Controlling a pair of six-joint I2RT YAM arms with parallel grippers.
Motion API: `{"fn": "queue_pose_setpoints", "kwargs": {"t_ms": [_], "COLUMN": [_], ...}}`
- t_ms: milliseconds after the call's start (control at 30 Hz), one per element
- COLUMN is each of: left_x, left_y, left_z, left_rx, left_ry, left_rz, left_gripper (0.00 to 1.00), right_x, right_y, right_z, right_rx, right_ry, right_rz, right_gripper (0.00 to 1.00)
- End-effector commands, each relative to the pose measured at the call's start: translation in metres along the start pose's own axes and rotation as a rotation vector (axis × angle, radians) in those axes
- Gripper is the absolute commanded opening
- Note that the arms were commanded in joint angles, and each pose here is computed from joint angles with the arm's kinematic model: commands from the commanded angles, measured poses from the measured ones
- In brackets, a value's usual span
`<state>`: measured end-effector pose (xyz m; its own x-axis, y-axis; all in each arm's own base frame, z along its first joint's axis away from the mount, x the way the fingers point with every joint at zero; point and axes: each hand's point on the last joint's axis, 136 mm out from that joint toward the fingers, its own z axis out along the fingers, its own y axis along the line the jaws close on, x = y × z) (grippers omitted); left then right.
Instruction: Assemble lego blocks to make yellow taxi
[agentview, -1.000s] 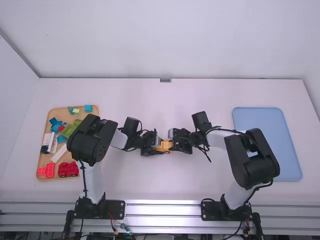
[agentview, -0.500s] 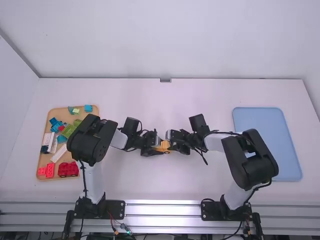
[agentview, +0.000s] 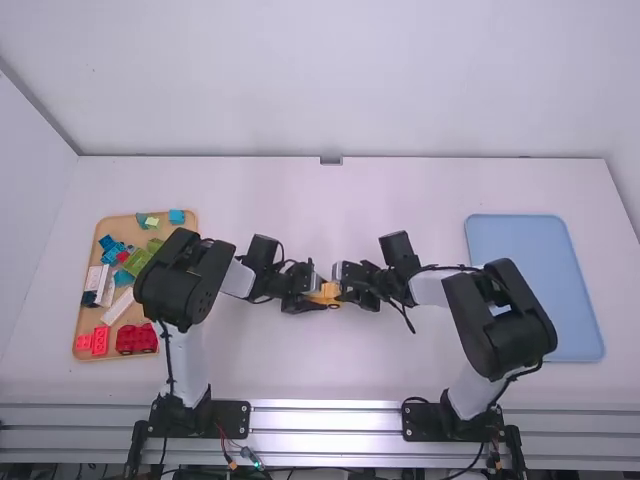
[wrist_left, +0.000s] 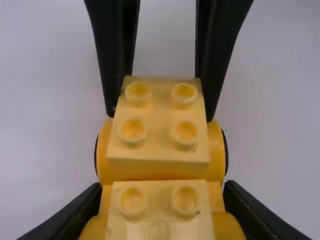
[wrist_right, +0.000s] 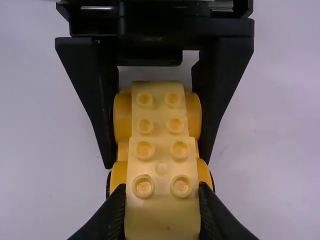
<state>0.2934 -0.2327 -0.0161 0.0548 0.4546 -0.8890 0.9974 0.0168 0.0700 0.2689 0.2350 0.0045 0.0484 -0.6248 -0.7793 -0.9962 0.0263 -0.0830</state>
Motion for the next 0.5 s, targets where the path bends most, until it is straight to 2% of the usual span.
{"fn": "queue_pose_setpoints", "kwargs": {"t_ms": [0, 33, 133, 200, 233, 367, 467], "left_x": [-0.0052, -0.0052, -0.0052, -0.0052, -0.0052, -0.0052, -0.0051], "left_y": [-0.0049, -0.0049, -0.0050, -0.0049, -0.0049, -0.0049, -0.0048], "left_z": [0.0019, 0.0019, 0.0019, 0.0019, 0.0019, 0.0019, 0.0019], "left_rx": [0.032, 0.032, 0.032, 0.032, 0.032, 0.032, 0.032], "left_ry": [-0.041, -0.041, -0.041, -0.041, -0.041, -0.041, -0.040], "left_rz": [-0.004, -0.004, -0.005, -0.004, -0.005, -0.004, -0.004], "left_gripper": [0.48, 0.48, 0.49, 0.49, 0.49, 0.49, 0.49], "right_x": [0.0058, 0.0057, 0.0056, 0.0051, 0.0045, 0.0028, -0.0013], "right_y": [0.0050, 0.0050, 0.0046, 0.0047, 0.0040, 0.0020, 0.0026], "right_z": [0.0018, 0.0018, 0.0018, 0.0018, 0.0017, 0.0014, 0.0014], "right_rx": [-0.012, -0.011, -0.010, -0.011, -0.010, -0.007, -0.014], "right_ry": [0.008, 0.008, 0.007, 0.006, 0.004, 0.002, -0.021], "right_rz": [0.025, 0.027, 0.039, 0.038, 0.037, 0.034, 0.026], "right_gripper": [0.20, 0.21, 0.37, 0.41, 0.47, 0.54, 0.54]}}
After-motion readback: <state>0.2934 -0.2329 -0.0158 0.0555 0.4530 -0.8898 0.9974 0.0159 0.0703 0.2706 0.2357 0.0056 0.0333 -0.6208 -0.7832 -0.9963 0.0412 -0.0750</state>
